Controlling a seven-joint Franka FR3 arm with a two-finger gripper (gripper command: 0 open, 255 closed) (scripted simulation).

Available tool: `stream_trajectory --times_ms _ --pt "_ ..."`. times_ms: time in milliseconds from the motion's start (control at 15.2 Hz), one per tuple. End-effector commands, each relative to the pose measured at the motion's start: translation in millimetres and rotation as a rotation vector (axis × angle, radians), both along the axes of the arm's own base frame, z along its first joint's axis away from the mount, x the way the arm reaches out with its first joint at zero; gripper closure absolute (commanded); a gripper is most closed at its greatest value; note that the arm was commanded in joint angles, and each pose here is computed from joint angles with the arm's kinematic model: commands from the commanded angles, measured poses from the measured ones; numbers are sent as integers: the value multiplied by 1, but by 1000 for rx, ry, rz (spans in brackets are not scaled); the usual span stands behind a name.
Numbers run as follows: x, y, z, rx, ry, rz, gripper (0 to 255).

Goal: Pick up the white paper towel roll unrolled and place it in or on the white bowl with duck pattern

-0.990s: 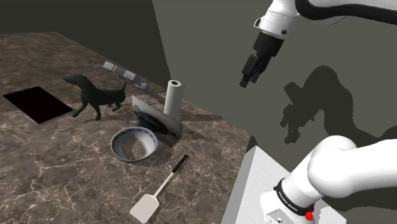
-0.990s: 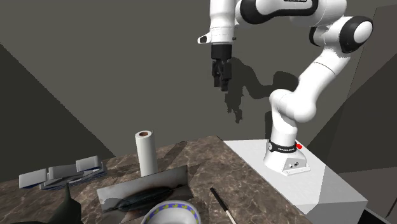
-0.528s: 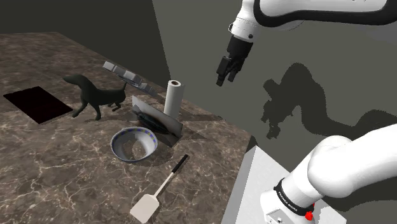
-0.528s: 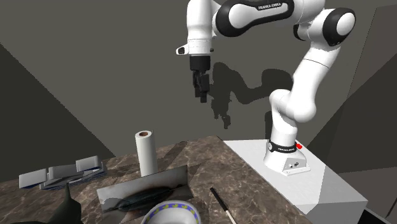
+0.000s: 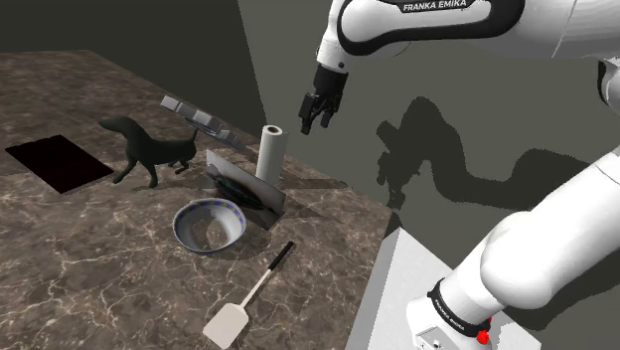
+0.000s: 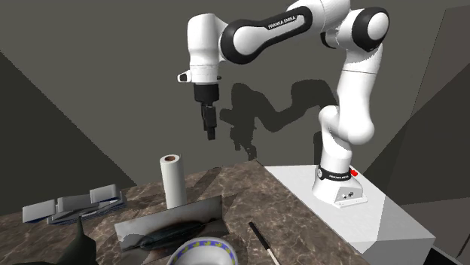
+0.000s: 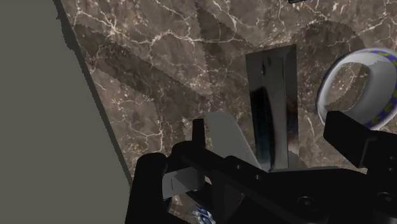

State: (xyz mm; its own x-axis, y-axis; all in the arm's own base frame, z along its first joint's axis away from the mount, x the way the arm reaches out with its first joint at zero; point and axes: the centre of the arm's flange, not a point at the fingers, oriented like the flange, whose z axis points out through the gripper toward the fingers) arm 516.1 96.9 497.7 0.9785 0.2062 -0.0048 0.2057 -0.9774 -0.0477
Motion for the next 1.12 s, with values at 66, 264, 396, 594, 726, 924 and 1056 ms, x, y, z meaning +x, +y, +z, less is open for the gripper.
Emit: stream_trajectory --times_ms 66,264,396,594,726,924,1056 --pt "34 11 -17 0 0 13 0" --pt "68 21 -35 -1 0 27 0" --pt "91 28 -47 -2 1 36 0" --pt "103 32 -59 -2 1 41 0" --pt "103 33 -69 -2 1 41 0" --pt "103 33 -85 -2 1 41 0" --pt "103 34 -93 -2 1 41 0"
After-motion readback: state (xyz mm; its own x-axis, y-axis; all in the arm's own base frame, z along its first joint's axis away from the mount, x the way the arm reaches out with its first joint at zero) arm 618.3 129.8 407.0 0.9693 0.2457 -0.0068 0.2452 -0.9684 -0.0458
